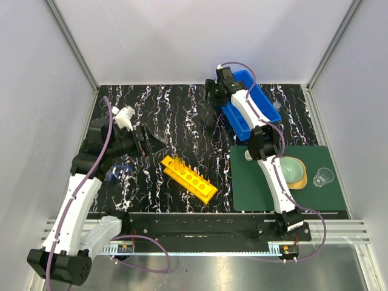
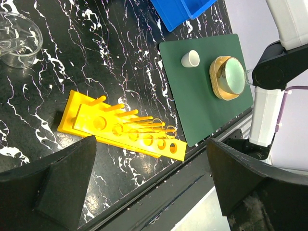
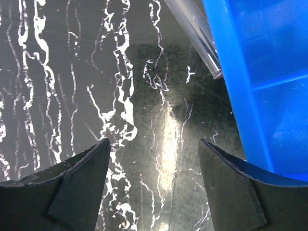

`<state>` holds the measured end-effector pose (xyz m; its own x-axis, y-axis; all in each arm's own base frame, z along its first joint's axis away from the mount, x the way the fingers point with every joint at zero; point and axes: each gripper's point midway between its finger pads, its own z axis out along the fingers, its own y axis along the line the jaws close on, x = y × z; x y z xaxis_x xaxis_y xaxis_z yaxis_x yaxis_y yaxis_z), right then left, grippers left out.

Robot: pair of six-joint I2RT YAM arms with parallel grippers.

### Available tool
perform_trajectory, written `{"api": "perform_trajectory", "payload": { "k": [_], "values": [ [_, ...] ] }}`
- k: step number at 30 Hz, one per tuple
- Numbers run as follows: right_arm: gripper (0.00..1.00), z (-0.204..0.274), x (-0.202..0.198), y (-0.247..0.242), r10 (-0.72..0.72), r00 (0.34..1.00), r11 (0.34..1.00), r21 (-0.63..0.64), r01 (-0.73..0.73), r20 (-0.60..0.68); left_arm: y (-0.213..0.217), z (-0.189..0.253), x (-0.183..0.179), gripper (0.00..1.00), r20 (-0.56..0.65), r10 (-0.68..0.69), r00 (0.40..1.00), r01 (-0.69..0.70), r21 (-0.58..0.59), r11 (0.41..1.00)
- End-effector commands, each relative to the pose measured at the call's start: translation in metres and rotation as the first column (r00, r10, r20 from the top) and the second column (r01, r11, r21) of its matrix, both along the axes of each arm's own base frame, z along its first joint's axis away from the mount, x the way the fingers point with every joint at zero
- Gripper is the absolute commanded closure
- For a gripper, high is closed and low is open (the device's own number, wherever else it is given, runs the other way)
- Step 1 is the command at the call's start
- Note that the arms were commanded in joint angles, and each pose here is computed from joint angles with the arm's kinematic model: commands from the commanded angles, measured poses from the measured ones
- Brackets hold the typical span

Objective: Organize the chemistry lab equipment

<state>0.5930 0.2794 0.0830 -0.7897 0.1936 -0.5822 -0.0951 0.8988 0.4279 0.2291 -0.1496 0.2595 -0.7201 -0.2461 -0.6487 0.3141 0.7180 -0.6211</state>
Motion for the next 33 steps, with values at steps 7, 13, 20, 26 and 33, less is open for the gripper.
{"api": "perform_trajectory", "payload": {
  "k": [7, 13, 20, 26, 33],
  "values": [
    [0.16, 0.019, 0.032, -0.007, -0.040, 0.987, 0.998, -0.045, 0.047, 0.157, 0.002, 0.013, 0.018, 0.01, 0.066, 0.020, 0.998, -0.021, 0.007, 1.000],
    [0.13, 0.013, 0.038, -0.013, -0.059, 0.983, 0.995, -0.069, 0.072, 0.173, 0.001, 0.015, 0.020, 0.01, 0.063, 0.020, 0.998, -0.020, 0.003, 1.000],
    [0.12, 0.026, 0.037, -0.007, -0.025, 0.982, 0.999, -0.041, 0.034, 0.189, 0.001, 0.013, 0.020, 0.01, 0.059, 0.018, 0.998, -0.018, 0.003, 1.000],
    [0.12, 0.076, 0.024, 0.001, 0.033, 0.970, 0.999, -0.014, -0.030, 0.241, 0.001, 0.010, 0.018, 0.01, 0.058, 0.017, 0.998, -0.018, 0.004, 1.000],
    [0.13, 0.134, 0.001, -0.008, 0.065, 0.953, 0.998, -0.042, -0.055, 0.296, 0.001, 0.013, 0.016, 0.01, 0.066, 0.014, 0.998, -0.014, 0.000, 1.000]
  ]
}}
